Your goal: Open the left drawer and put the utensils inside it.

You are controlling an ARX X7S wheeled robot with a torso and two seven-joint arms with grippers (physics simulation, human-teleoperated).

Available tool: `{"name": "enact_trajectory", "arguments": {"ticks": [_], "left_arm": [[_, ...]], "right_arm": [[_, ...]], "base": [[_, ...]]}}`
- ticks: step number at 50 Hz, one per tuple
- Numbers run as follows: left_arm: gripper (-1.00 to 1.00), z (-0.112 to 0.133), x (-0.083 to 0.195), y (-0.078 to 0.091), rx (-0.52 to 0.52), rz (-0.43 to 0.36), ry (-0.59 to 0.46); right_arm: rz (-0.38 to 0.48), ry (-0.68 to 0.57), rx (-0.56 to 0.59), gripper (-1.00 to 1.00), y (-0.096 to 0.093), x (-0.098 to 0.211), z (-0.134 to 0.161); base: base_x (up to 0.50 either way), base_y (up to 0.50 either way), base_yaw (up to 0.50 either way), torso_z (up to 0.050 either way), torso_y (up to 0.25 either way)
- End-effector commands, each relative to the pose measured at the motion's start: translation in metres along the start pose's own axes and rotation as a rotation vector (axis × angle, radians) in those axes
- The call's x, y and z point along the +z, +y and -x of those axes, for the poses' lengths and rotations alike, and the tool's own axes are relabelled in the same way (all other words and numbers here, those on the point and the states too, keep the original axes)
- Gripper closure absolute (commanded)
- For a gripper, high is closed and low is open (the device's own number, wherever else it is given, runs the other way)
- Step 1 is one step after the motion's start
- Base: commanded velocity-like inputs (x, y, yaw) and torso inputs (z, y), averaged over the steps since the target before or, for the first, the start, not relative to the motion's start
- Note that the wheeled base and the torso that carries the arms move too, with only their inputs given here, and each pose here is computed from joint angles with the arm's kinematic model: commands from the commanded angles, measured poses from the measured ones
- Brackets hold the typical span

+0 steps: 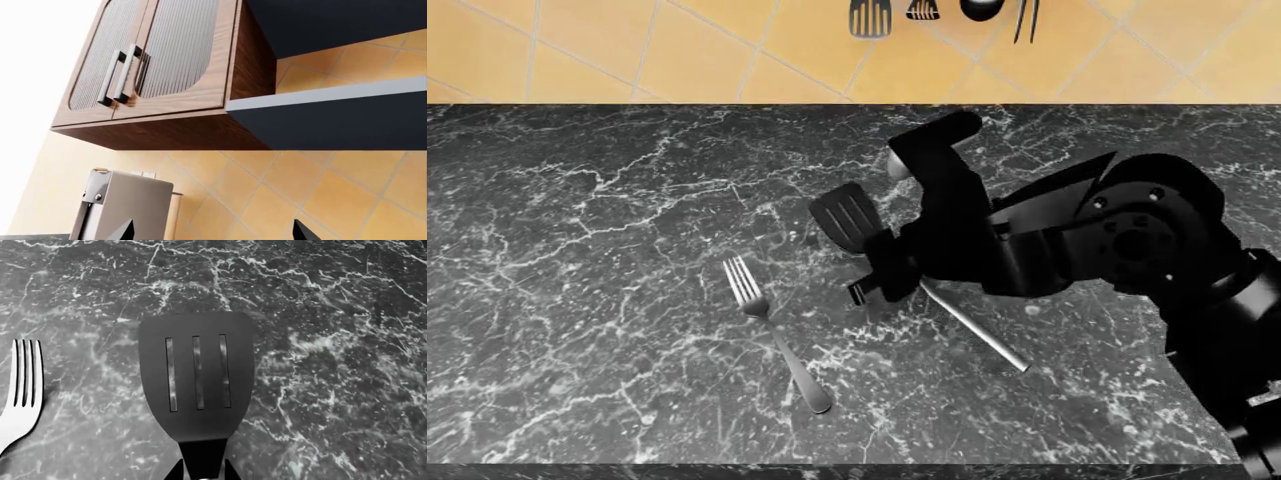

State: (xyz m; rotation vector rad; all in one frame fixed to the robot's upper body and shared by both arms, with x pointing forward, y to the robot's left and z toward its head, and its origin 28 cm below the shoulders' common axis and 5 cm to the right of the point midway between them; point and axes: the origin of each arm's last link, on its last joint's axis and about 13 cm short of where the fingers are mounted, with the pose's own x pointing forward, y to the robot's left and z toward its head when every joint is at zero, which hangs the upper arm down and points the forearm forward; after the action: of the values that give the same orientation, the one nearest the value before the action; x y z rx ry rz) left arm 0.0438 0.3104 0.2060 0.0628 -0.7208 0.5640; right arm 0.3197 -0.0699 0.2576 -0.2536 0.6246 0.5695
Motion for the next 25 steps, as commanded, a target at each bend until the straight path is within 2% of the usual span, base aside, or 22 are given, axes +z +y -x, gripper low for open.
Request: {"name": "enact_trajectory", "arguments": {"ticks": [1,11,20,25], "left_arm": [[-1.0,0.0,-0.001,-0.001,-0.003,0.001,0.003],[-1.0,0.0,-0.001,-0.001,-0.002,-0.001,0.002],[-1.0,0.0,0.0,0.0,-0.001,-0.001,0.001],[-1.0,0.0,0.0,0.0,-0.001,-0.001,0.0]], "right_arm": [[0.046,-0.059,-0.031,1.0,-0.001,0.008,0.028],[0.147,-0.045,-0.05,1.0,0.007,0.0,0.058],[0.262,-0.05,-0.034,1.0,0.027,-0.008,0.084],[0.291,-0.074,-0.005,1.0,0.036,-0.012,0.094]], "base": [[0.0,0.0,0.0,0.0,0.0],[0.0,0.0,0.0,0.0,0.001],[0.0,0.0,0.0,0.0,0.001],[0.0,0.0,0.0,0.0,0.0]]}}
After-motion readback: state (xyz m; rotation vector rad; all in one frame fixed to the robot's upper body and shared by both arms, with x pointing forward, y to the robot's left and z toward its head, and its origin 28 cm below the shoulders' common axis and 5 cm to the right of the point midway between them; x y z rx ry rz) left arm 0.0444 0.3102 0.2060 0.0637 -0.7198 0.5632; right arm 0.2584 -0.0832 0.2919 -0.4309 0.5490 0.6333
